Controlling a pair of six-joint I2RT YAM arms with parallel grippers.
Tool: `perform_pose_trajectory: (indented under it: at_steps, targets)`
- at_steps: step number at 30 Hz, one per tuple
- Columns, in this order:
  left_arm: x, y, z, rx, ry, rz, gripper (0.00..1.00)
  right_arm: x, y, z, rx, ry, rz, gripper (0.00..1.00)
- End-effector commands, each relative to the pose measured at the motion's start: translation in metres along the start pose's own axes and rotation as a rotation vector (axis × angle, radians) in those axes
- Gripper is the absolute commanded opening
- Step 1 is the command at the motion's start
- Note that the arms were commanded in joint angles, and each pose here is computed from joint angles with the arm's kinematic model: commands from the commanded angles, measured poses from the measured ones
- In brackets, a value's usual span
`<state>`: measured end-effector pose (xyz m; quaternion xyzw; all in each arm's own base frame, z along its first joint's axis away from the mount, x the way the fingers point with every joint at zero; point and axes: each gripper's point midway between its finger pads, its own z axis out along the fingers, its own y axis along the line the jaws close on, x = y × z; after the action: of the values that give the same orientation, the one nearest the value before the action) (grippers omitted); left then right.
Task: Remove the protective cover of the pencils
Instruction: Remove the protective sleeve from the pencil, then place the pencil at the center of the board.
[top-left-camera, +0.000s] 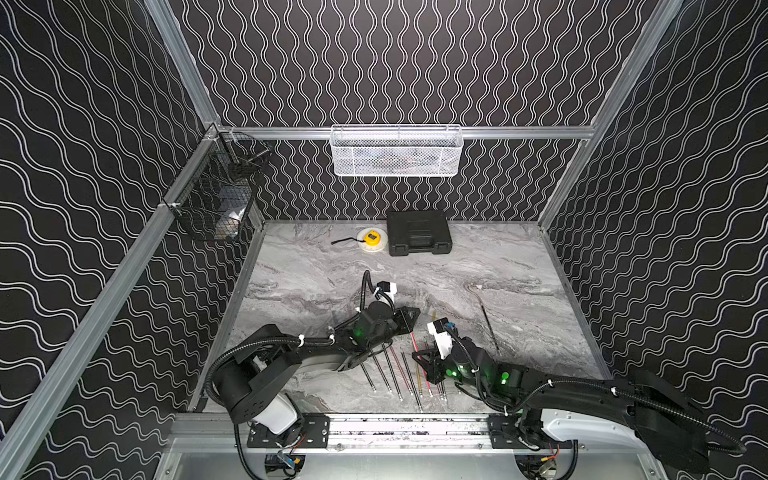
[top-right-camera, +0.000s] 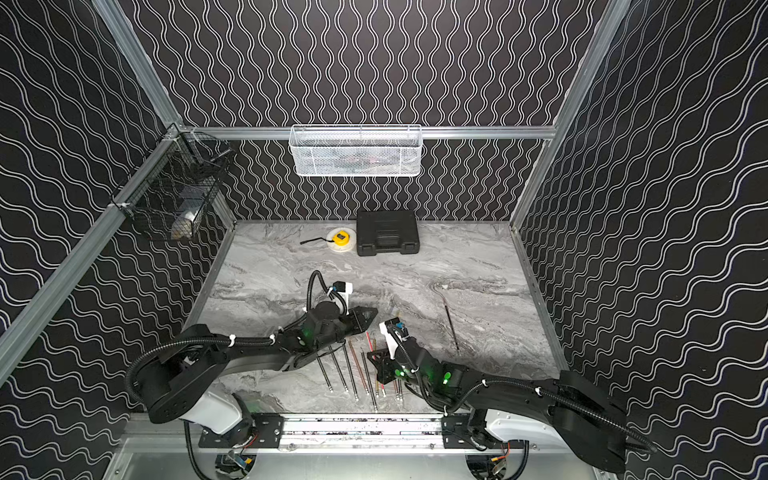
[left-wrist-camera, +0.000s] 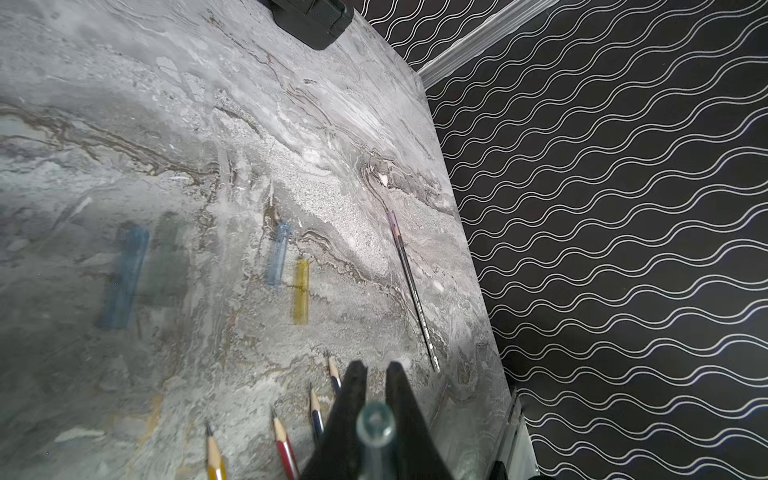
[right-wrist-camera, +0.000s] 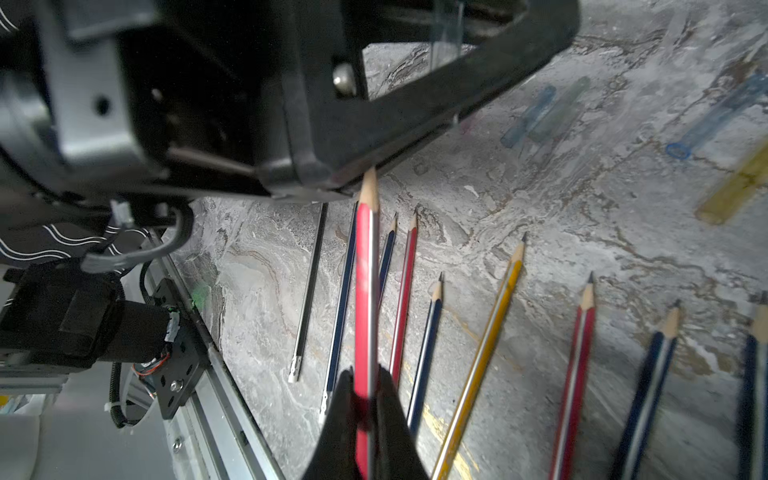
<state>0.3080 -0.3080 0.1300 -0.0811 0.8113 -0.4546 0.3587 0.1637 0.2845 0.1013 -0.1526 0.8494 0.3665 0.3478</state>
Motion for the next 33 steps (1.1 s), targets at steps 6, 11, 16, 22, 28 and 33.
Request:
perform_pose_trajectory:
  at_steps: [6,11,16,22,28,33]
  targets:
    - [-0.012,0.000,-0.007,-0.022,-0.040,-0.001,0.00,-0.013,0.013,-0.007,-0.035,-0.055,0.002,0.00]
    - [-0.015,0.002,-0.012,-0.025,-0.051,-0.003,0.00,-0.008,0.015,-0.009,-0.041,-0.064,0.000,0.00]
    - [-0.023,0.004,-0.018,-0.040,-0.072,-0.002,0.00,-0.004,0.017,-0.011,-0.028,-0.059,-0.012,0.00]
    - [-0.026,0.010,-0.024,-0.063,-0.087,0.004,0.00,-0.006,-0.004,-0.022,0.072,-0.088,0.000,0.00]
    - [-0.027,0.016,-0.029,-0.087,-0.102,0.013,0.00,-0.012,-0.068,-0.052,0.435,-0.140,0.097,0.00]
    - [-0.026,0.014,-0.026,-0.075,-0.090,0.014,0.00,-0.007,-0.092,-0.062,0.620,-0.048,0.134,0.00]
